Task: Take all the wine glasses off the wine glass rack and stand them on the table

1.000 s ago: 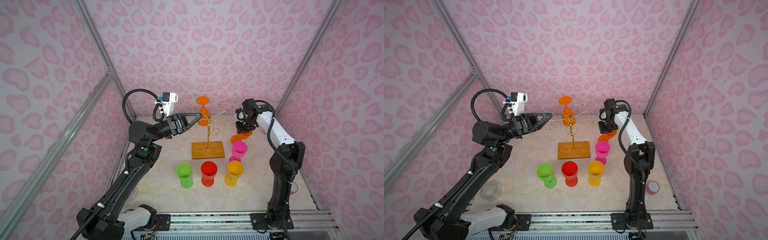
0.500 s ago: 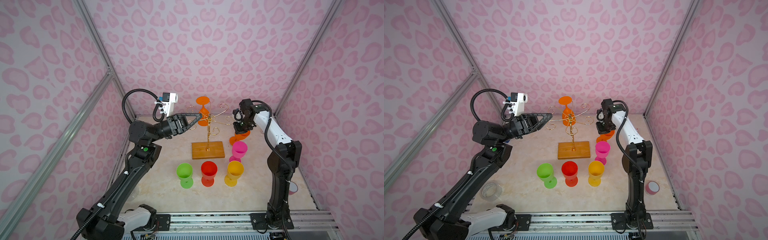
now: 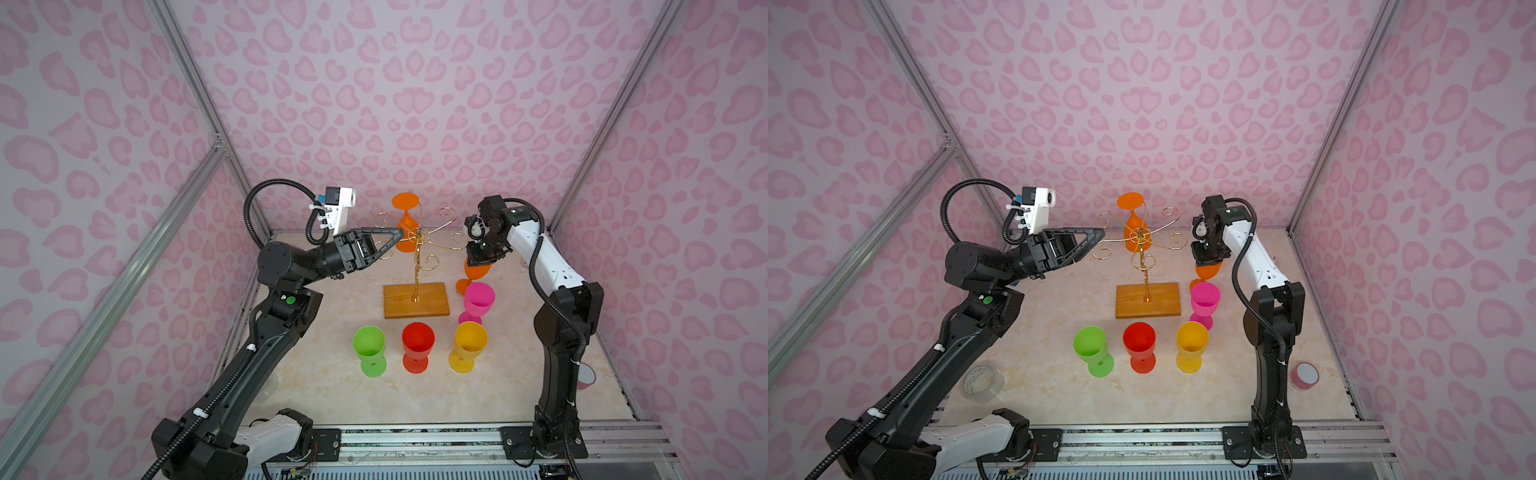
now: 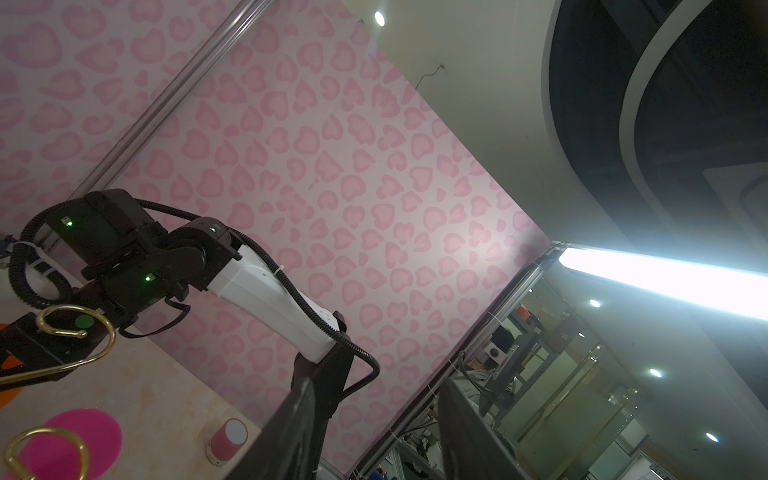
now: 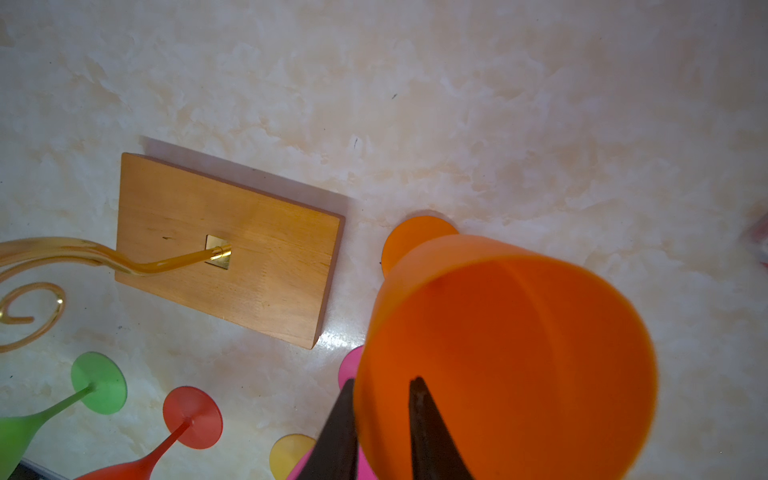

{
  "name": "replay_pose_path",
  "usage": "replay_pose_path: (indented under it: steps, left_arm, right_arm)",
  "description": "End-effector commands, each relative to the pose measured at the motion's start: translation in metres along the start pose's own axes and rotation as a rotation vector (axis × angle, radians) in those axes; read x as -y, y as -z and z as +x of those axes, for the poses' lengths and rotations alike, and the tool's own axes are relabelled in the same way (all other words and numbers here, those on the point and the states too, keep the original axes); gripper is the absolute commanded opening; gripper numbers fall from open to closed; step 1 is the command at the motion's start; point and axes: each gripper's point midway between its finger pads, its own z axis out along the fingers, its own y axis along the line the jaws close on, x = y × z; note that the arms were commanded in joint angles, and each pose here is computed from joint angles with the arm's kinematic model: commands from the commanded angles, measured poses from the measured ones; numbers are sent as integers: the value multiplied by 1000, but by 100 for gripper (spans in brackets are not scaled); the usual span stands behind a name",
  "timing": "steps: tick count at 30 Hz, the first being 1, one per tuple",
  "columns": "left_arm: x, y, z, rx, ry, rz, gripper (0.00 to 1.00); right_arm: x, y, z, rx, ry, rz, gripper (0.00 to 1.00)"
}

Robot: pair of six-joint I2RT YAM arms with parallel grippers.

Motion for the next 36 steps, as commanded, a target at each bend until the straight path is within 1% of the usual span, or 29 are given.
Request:
replay_pose_path:
  steps: [1, 14, 18, 25, 31, 36]
  left_arm:
    - [6, 1, 2, -10, -36, 15, 51]
    - [2, 2, 3, -9, -35, 2, 51]
    - [0, 1, 1, -10, -35, -6, 51]
    - [-2, 6, -9, 5, -63, -28, 51]
    - [-15, 8, -28, 20, -60, -56, 51]
    - [-29, 19, -48, 63, -70, -108, 51]
  right_arm:
    - [-4, 4, 2, -3, 4, -11, 24]
    - [-10, 25, 5, 50, -6, -32, 28]
    - [-12, 36, 4, 97, -14, -42, 28]
    - [-21, 67, 5, 234, -55, -138, 28]
    - [-20, 106, 17, 391, -115, -251, 28]
    - [-14, 140, 29, 531, -161, -322, 28]
